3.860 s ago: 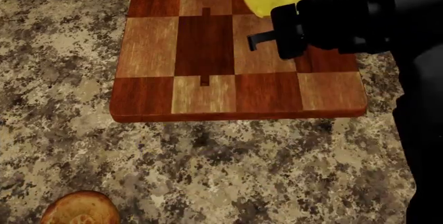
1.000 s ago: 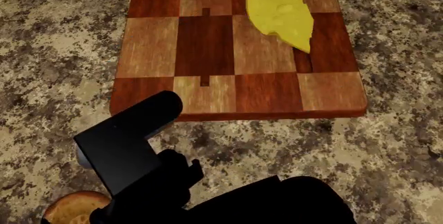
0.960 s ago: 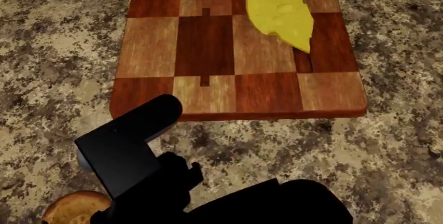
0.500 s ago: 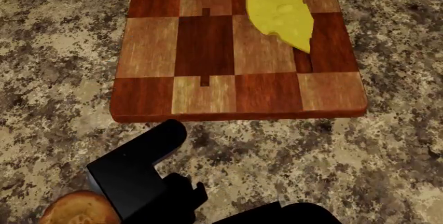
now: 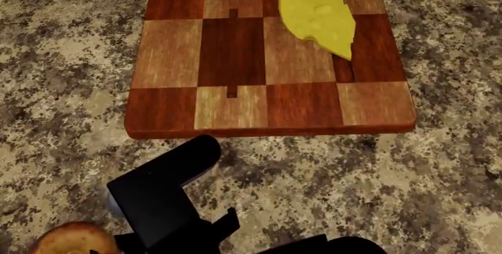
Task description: Place the bread and cheese on the cutting board.
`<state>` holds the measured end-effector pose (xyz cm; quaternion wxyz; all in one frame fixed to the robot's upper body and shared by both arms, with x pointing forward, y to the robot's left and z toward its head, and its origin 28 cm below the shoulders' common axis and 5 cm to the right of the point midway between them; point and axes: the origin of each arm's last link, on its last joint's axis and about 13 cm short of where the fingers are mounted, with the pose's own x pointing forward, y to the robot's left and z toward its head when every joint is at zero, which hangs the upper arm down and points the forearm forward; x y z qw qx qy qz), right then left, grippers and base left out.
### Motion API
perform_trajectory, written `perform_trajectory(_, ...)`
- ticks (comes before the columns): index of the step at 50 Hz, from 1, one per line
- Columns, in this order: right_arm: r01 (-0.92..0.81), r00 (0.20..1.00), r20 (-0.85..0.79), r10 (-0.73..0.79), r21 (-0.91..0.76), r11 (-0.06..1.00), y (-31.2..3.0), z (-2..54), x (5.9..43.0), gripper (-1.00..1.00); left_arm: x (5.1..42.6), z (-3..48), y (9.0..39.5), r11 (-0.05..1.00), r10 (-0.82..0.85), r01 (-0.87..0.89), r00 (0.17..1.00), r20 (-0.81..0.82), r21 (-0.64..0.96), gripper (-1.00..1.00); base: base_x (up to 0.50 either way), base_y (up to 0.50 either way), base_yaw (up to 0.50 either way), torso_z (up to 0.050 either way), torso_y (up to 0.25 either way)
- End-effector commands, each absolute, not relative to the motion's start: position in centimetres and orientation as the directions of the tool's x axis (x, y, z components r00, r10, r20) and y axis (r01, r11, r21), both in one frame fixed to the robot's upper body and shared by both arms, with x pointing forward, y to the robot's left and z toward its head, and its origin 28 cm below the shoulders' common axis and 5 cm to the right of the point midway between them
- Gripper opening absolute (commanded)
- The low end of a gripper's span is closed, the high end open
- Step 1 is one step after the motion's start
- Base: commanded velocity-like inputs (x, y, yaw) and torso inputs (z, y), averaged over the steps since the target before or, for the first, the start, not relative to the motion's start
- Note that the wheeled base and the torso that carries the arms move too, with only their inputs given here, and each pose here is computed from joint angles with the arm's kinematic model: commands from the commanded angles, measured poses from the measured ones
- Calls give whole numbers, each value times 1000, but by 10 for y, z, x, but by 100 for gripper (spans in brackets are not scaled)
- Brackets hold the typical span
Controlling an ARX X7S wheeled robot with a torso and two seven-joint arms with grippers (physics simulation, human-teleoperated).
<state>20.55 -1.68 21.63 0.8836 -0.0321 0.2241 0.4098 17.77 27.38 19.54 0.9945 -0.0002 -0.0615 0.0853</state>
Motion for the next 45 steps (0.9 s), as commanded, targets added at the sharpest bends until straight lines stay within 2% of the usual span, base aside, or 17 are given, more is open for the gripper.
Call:
perform_trajectory(1,-708,629,-400,667,60,704,-25,235,203,-100,177,195,272,986,165,-165,979,121,-10,100,0,0,0,0,0)
perform_trajectory(20,-608,761,-310,569,-37,793,-44,273,220,-100,177,197,274,985,173,-173,977,125,-17,100,0,0,0,0,0)
perform_trajectory(28,-525,829,-279,484,-91,846,-54,281,242,-100,178,198,275,982,189,-189,973,132,-18,100,0,0,0,0,0)
perform_trajectory(35,-493,857,-223,466,-84,866,-53,303,262,-100,178,197,274,983,185,-184,974,131,-18,100,0,0,0,0,0)
perform_trajectory(45,-410,897,-204,393,-49,911,-54,318,313,-100,178,197,272,984,175,-175,976,128,-15,100,0,0,0,0,0)
